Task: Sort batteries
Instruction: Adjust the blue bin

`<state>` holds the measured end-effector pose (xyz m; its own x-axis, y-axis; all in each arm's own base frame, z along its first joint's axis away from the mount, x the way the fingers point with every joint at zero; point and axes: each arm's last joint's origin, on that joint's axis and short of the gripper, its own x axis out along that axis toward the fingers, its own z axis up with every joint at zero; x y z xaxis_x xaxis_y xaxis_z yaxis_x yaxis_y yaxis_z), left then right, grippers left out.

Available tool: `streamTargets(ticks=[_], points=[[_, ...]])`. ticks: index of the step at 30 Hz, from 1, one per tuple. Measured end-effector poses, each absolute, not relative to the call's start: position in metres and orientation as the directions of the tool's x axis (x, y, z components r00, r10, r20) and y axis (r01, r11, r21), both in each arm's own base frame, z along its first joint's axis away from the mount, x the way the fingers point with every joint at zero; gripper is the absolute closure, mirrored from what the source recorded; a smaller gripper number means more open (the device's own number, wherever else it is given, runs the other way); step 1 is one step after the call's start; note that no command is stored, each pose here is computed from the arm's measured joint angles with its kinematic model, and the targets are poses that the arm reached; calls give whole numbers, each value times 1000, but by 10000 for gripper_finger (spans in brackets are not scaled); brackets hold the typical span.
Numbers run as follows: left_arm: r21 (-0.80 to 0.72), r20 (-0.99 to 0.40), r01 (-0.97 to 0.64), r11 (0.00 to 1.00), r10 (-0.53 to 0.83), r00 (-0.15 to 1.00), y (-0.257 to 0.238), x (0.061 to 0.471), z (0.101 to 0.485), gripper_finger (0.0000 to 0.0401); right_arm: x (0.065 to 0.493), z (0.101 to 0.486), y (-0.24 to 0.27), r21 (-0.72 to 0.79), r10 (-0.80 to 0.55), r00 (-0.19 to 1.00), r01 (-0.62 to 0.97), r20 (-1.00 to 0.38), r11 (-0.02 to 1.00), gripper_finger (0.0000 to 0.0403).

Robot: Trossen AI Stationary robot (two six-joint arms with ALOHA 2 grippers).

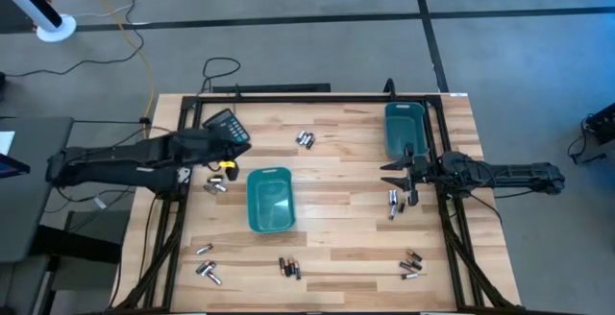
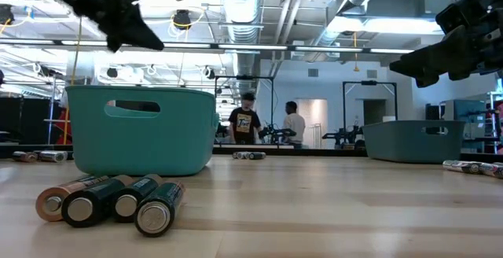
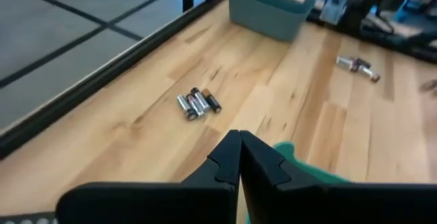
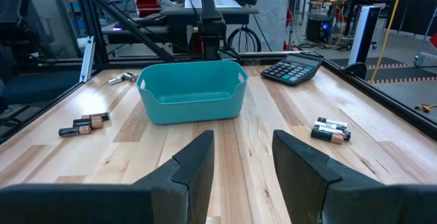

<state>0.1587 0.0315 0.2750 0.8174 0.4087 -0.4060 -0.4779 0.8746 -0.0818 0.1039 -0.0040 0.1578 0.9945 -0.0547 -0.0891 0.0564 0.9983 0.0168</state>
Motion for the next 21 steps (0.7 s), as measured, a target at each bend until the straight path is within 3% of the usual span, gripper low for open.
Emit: streamTargets(ticks=[12, 21], points=[[-10, -521, -428, 904, 361, 773, 27, 196, 313, 397, 104, 158, -4, 17, -55, 995, 57, -89, 998, 235], [12, -634, -370, 929, 293, 716, 10, 229, 289, 397, 104, 158, -4, 17, -55, 995, 56, -89, 998, 235]])
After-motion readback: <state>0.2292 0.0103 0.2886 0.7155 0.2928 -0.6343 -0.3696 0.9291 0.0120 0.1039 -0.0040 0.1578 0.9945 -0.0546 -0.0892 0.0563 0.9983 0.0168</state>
